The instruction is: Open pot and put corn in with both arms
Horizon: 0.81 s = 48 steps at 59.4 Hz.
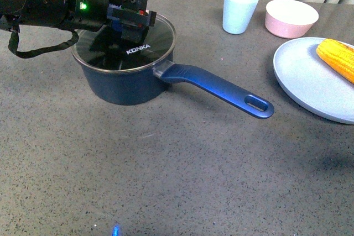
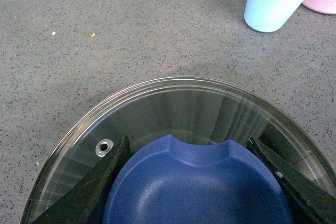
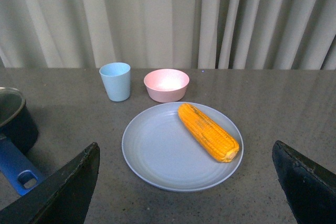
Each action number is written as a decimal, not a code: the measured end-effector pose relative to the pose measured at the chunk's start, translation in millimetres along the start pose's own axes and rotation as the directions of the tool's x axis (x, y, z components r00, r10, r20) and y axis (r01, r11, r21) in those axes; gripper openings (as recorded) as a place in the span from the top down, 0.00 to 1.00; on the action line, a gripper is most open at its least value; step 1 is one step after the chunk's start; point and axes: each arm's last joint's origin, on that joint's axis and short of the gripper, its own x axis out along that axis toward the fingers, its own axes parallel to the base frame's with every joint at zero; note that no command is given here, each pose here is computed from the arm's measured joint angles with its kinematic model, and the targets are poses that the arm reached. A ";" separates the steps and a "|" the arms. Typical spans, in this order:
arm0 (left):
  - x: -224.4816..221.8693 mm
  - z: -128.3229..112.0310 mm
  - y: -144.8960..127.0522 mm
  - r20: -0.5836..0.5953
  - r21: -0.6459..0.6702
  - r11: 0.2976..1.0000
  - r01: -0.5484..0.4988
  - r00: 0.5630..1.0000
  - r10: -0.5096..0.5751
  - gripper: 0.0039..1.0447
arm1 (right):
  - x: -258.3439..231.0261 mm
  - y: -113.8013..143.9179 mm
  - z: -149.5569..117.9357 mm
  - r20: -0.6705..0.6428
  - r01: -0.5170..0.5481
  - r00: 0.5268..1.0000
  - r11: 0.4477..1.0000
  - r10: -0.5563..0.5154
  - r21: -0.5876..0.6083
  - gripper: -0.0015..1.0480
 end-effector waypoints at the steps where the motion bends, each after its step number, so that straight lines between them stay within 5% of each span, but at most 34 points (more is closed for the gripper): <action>1: 0.0 0.0 0.0 0.000 0.000 1.000 -0.001 1.000 0.001 0.43 | 0.0 0.0 0.0 0.000 0.000 1.000 1.000 0.000 0.000 0.09; 34: -23.0 29.8 0.4 0.040 -0.010 1.000 -0.019 0.999 0.019 0.44 | 0.0 0.0 0.0 0.000 0.000 1.000 1.000 0.000 0.000 0.09; 48: -41.8 44.3 30.8 0.094 -0.036 0.995 -0.096 0.991 0.099 0.44 | 0.0 0.0 0.0 0.000 0.000 1.000 1.000 0.000 0.000 0.09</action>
